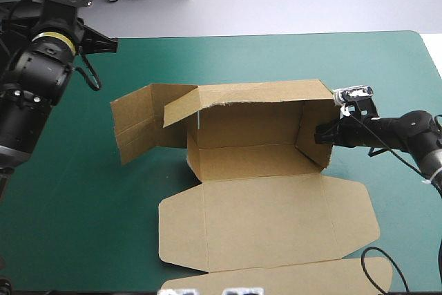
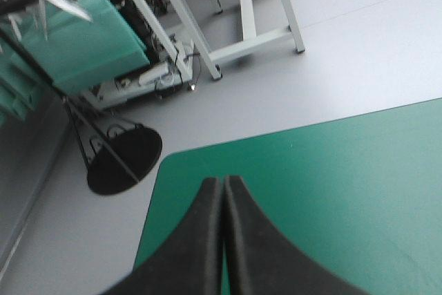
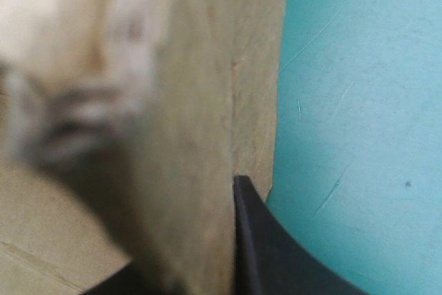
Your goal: Fold the box
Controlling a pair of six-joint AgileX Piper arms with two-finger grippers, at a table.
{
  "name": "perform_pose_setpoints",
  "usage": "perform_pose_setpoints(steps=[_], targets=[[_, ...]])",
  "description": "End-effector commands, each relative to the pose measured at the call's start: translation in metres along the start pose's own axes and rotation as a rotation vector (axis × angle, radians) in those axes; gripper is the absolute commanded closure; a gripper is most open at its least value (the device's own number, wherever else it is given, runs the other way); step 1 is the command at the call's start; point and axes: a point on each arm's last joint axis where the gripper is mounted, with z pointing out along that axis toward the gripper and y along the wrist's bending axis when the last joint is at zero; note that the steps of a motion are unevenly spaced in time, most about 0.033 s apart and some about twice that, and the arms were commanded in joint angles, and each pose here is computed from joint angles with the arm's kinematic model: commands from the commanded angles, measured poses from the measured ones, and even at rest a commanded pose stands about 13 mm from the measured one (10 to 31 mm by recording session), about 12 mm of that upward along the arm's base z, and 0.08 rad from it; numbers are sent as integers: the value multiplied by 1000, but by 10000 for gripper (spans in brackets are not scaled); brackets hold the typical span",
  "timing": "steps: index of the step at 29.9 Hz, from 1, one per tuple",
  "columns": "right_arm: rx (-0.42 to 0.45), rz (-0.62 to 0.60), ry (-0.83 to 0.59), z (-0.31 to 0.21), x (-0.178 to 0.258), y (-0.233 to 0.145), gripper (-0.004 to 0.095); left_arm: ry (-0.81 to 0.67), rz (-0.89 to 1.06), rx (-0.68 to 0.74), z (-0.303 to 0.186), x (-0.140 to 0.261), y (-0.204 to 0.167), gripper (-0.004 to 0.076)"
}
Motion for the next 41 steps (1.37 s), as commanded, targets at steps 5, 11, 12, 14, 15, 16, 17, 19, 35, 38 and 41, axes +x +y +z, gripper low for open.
perform_pose_setpoints(steps=[5,11,12,14,15,16,17,19,35,38,41], targets=[[-71,-11,63,-5,4,9,911,111,-171,12,5,25,51,733],[-62,-5,57,-12,-9,11,911,273,-309,20,26,69,64,732],[-48,-10,66,-16,-15,12,911,295,-322,36,28,75,64,732],[-17,-29,83,-22,-26,16,911,317,-343,67,33,85,62,733],[1,-53,106,-24,-32,20,911,331,-351,85,35,90,60,732],[15,-61,108,-28,-38,24,911,342,-369,94,36,94,59,732],[27,-83,119,-29,-43,29,911,351,-365,100,38,97,58,732],[47,-114,109,-34,-56,41,911,373,-359,107,40,104,56,732],[54,116,332,-14,-93,60,911,470,-357,227,43,124,40,733],[51,135,381,7,-91,51,911,471,-361,231,43,125,39,733],[53,146,410,27,-88,42,911,473,-362,232,43,125,39,733]])
